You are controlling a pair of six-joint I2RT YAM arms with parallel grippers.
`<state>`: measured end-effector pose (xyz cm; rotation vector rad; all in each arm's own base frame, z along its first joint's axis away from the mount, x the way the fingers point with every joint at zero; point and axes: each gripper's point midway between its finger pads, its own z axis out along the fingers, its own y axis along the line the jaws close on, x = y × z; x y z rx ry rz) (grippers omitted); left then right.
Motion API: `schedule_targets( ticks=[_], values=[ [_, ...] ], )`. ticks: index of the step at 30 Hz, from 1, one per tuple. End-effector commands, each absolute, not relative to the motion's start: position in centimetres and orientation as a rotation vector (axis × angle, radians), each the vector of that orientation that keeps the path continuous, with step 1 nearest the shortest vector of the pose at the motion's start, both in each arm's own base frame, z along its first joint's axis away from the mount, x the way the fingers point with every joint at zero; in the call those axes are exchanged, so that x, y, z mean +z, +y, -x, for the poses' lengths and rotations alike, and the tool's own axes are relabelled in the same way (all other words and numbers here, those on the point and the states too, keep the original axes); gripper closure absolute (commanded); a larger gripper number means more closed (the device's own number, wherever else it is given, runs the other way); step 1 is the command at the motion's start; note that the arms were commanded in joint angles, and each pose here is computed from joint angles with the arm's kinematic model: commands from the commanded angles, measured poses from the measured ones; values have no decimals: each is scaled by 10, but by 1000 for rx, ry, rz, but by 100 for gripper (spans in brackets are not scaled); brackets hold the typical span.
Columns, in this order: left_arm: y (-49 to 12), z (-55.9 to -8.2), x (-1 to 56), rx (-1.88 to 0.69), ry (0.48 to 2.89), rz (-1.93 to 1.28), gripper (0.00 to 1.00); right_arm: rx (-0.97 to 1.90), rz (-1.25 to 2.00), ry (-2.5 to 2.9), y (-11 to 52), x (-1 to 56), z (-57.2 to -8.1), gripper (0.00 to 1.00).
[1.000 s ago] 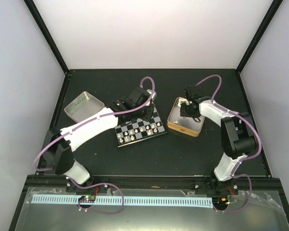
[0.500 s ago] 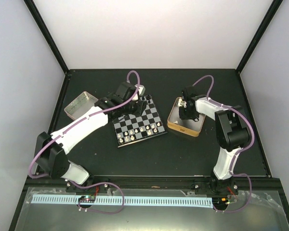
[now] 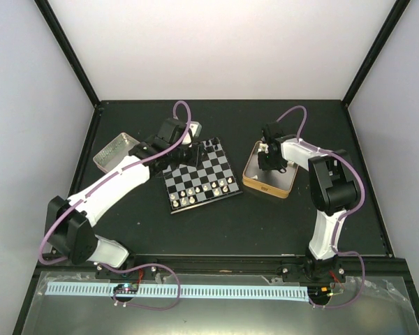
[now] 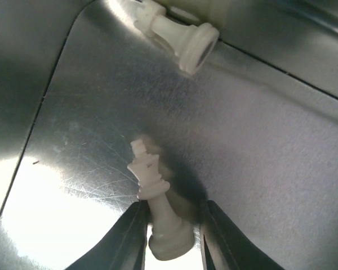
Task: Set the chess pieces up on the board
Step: Pick up the chess piece from the storage box, then place the chess piece on the chessboard.
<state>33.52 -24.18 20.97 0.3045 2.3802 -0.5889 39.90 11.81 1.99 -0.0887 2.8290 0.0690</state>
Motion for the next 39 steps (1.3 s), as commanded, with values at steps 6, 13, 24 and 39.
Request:
schedule_targets(
  ticks=[6,13,24,39],
  values=[
    [-241,-334,224,-670,2341,-277,61,6,135,2826,116,19,-397,89],
    [-238,-331,236,-695,2311,-245,56,105,115,2604,122,75,-405,90],
    [-250,-308,319,-1019,1951,-318,38,718,454,2035,206,217,-364,89],
    [-288,-272,357,-1419,1839,-519,37,1007,868,1659,283,307,-280,88]
  ],
)
